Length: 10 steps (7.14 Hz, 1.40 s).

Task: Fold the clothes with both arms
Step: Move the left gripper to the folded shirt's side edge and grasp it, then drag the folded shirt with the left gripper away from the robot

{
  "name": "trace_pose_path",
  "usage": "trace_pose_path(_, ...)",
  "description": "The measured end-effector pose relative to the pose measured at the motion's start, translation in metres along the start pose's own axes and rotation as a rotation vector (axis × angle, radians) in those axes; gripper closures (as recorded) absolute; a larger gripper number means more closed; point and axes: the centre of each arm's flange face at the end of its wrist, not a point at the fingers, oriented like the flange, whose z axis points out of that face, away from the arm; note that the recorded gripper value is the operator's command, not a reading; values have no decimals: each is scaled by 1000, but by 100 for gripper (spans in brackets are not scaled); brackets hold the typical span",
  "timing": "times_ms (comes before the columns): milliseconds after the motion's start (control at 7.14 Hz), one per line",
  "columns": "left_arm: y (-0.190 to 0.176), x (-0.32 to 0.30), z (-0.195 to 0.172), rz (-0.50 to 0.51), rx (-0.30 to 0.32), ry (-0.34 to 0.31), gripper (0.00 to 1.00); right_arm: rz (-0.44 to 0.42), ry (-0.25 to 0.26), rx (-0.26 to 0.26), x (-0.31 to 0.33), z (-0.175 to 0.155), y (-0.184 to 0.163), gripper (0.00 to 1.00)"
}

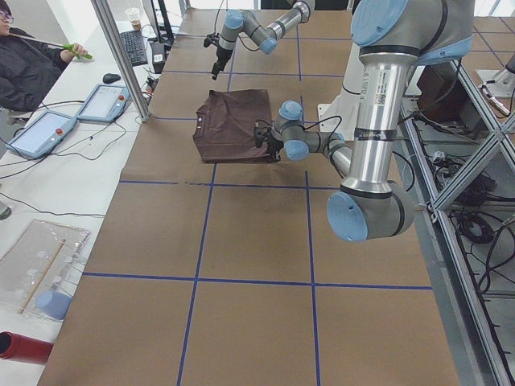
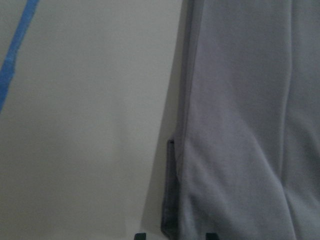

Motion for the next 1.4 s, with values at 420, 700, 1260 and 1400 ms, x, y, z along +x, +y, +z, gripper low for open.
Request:
trace_pose_path(420,-1,6,9,1,0,-4,100,-1,2,0,1,1,0,0)
trace_pose_path(700,-3,2,6,4,5,-6,100,-1,3,-1,2,1,0,0)
trace_pose_path(1260,-97,-44,-2,156,131,-92,100,0,3,-1,1,1,1,0)
trace_pose_path(1400,-149,-55,0,194,188,-135,100,2,2,0,1,1,1,0)
